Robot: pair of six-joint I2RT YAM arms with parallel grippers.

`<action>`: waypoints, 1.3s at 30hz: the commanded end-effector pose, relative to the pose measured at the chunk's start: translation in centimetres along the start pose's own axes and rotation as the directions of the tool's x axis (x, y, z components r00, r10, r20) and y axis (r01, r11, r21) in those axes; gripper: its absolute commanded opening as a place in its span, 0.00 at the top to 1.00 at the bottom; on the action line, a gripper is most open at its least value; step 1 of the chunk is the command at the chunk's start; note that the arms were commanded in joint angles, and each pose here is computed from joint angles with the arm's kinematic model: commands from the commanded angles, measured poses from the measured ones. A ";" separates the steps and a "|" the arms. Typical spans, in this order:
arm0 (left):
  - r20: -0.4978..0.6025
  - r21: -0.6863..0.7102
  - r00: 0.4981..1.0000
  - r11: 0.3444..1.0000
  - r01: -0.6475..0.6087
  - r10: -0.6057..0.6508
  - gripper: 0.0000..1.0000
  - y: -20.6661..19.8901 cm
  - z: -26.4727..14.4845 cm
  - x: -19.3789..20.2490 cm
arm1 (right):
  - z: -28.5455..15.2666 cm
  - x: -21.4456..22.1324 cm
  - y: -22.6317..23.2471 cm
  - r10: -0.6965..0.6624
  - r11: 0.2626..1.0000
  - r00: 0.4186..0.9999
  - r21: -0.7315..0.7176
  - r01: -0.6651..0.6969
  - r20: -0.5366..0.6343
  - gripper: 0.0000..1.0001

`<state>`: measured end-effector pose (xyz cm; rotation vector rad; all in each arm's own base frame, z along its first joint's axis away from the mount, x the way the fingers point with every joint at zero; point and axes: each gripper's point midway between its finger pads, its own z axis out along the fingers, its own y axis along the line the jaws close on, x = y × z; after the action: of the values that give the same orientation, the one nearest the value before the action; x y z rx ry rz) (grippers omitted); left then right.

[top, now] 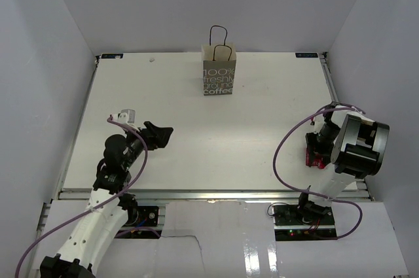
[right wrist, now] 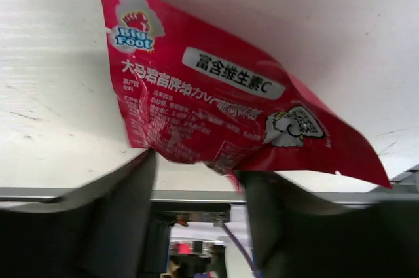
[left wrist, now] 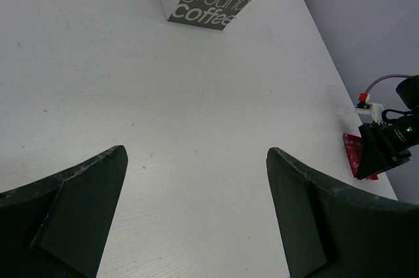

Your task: Place the snacks into the paper bag

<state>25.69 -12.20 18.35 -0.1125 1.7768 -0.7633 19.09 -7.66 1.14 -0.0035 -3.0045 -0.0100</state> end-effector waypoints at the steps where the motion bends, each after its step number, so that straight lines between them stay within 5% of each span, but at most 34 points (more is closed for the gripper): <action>1: 0.014 -0.001 1.000 1.000 -0.004 0.004 0.02 0.0 -0.4 -0.2 | 0.3 -3.0 1.8 0.050 0.988 0.995 -0.148 -0.036 0.091 0.46; 2: 0.004 -0.009 1.000 1.000 -0.001 0.001 0.02 0.1 -0.5 0.1 | 0.3 -3.4 2.1 0.048 0.986 0.994 -0.166 -0.031 0.100 0.60; 6: 0.006 -0.017 1.000 1.000 -0.002 0.002 0.02 0.2 -0.8 0.0 | 0.4 -5.2 2.0 0.014 0.984 0.986 -0.176 0.015 0.168 0.82; 13: 0.002 -0.017 1.000 1.000 -0.009 0.009 0.02 0.0 -0.6 -0.3 | -0.2 -8.2 1.9 -0.174 0.957 0.930 -0.166 0.236 0.323 0.91; 21: 0.014 -0.017 1.000 1.000 -0.013 0.013 0.02 -0.2 -1.1 -0.7 | -5.1 -12.3 5.7 -0.324 0.825 0.785 -0.249 0.508 0.528 0.92; 25: 0.033 -0.017 0.999 1.000 -0.019 0.020 0.02 -0.3 -1.4 -1.0 | -10.0 -15.5 8.6 -0.365 0.737 0.659 -0.229 0.636 0.657 0.92; 31: 0.036 -0.015 0.999 1.000 -0.023 0.023 0.02 -0.4 -1.6 -1.3 | -19.1 -20.0 14.5 -0.462 0.590 0.381 -0.043 0.806 0.801 0.92; 32: 0.042 -0.012 0.999 1.000 -0.025 0.025 0.02 -0.6 -1.7 -1.4 | -22.2 -21.3 15.0 -0.472 0.579 0.303 0.032 0.815 0.828 0.92; 39: 0.044 -0.006 0.999 1.000 -0.027 0.028 0.02 -0.6 -1.6 -1.3 | -32.5 -25.6 22.4 -0.448 0.509 0.051 0.208 0.835 0.893 0.92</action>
<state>24.37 -11.51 18.94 -0.1145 1.7577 -0.7411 48.30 11.36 26.88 1.9491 -3.4347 -0.9009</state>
